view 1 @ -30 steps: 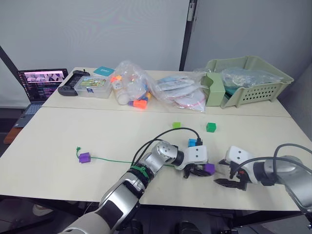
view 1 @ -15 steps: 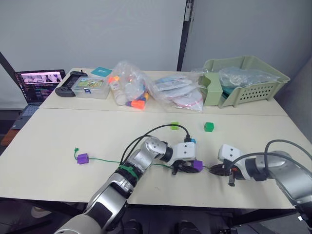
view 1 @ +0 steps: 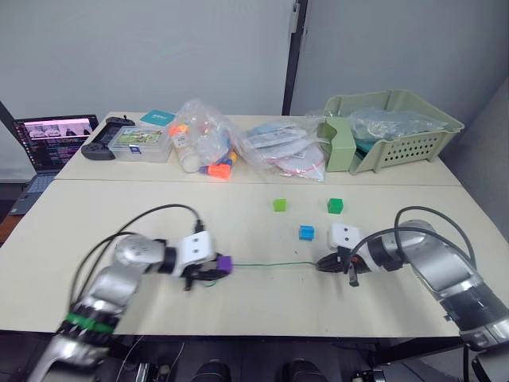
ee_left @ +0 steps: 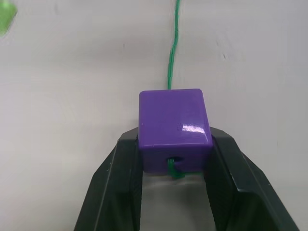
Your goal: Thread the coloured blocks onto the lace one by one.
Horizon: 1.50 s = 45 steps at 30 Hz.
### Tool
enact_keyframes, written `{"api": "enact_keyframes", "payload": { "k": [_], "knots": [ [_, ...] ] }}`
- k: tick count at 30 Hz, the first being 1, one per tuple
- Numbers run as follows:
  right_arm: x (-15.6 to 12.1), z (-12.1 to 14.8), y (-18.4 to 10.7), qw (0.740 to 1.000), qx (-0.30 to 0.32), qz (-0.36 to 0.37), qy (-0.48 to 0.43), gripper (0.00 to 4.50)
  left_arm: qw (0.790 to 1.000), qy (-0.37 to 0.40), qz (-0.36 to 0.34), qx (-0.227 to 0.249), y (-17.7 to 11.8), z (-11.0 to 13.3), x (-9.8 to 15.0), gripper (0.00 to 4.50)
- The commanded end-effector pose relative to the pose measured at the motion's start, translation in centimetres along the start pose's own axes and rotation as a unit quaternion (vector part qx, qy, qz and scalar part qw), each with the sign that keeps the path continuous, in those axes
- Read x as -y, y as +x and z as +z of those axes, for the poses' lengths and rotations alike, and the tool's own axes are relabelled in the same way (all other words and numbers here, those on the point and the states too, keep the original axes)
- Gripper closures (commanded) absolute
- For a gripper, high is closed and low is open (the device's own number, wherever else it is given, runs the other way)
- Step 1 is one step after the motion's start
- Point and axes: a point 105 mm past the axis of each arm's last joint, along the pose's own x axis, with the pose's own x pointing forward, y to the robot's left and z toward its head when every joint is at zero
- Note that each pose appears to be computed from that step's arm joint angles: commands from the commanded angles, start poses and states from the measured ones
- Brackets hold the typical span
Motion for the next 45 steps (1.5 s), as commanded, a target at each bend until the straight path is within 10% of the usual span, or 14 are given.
{"api": "enact_keyframes", "payload": {
  "k": [1,11,21,24,33,45],
  "knots": [
    [0.4,1.3,0.1,0.999,0.003,0.015,-0.033,4.50,0.998,-0.009,0.061,-0.017,-4.6,-1.5,-1.1,3.30],
    [0.4,4.1,3.3,0.993,0.004,0.068,-0.093,4.50,0.975,-0.049,0.164,-0.139,-13.0,-8.7,-1.3,3.30],
    [0.2,6.4,5.4,0.990,0.011,0.076,-0.117,4.50,0.958,-0.059,0.221,-0.174,-16.6,-10.5,-2.4,3.30],
    [0.2,6.8,5.7,0.990,0.012,0.075,-0.120,4.50,0.963,-0.071,0.217,-0.144,-15.8,-9.8,-2.5,3.30],
    [-0.1,8.1,5.9,0.988,0.016,0.083,-0.127,4.50,0.976,-0.046,0.211,-0.014,-15.4,-2.7,-4.6,0.01],
    [-1.5,8.4,5.6,0.989,0.011,0.097,-0.107,4.50,0.996,0.006,0.021,0.086,-4.3,4.5,-1.6,0.01]
  ]
}}
